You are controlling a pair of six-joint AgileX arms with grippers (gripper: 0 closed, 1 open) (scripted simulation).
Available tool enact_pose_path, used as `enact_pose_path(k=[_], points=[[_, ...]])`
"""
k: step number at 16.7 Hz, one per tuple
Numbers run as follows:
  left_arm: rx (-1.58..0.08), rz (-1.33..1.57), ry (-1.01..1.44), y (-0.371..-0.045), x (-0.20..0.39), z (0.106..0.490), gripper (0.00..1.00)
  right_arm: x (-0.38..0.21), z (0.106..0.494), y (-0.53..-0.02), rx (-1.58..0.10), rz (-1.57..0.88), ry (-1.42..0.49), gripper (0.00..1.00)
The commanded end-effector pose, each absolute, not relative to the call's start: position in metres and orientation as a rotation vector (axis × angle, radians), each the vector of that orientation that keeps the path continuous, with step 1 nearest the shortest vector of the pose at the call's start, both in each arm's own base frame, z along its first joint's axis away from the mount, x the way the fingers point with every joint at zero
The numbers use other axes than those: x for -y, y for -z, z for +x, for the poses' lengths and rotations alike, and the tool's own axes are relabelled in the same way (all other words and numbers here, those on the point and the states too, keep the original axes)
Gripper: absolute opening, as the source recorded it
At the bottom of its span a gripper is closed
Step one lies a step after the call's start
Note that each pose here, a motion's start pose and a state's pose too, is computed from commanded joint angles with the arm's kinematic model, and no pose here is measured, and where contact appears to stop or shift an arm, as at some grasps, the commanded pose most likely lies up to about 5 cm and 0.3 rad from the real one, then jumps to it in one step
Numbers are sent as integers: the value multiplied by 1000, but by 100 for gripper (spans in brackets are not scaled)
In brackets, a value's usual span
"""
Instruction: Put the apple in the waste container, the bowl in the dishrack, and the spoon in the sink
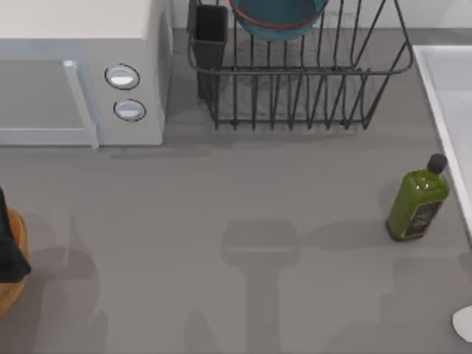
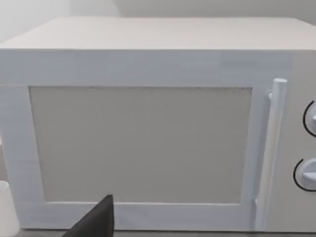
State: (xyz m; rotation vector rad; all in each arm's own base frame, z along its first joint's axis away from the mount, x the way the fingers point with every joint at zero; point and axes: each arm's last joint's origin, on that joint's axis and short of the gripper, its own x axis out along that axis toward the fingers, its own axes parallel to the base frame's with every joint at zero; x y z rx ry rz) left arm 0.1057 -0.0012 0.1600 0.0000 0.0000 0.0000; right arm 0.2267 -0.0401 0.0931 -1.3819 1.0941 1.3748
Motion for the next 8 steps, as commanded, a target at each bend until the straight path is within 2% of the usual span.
enact_pose_path(k=[6,7,8], points=[[0,0,0,-160,1,106,100,40,227,-93,-1094,-1382,-1375,0],[0,0,0,-160,1,106,100,39,226,-115,-1134,-1382,-1333,0],[0,0,0,-160,1,106,100,39,227,-115,-1133,-1383,-1333,0]])
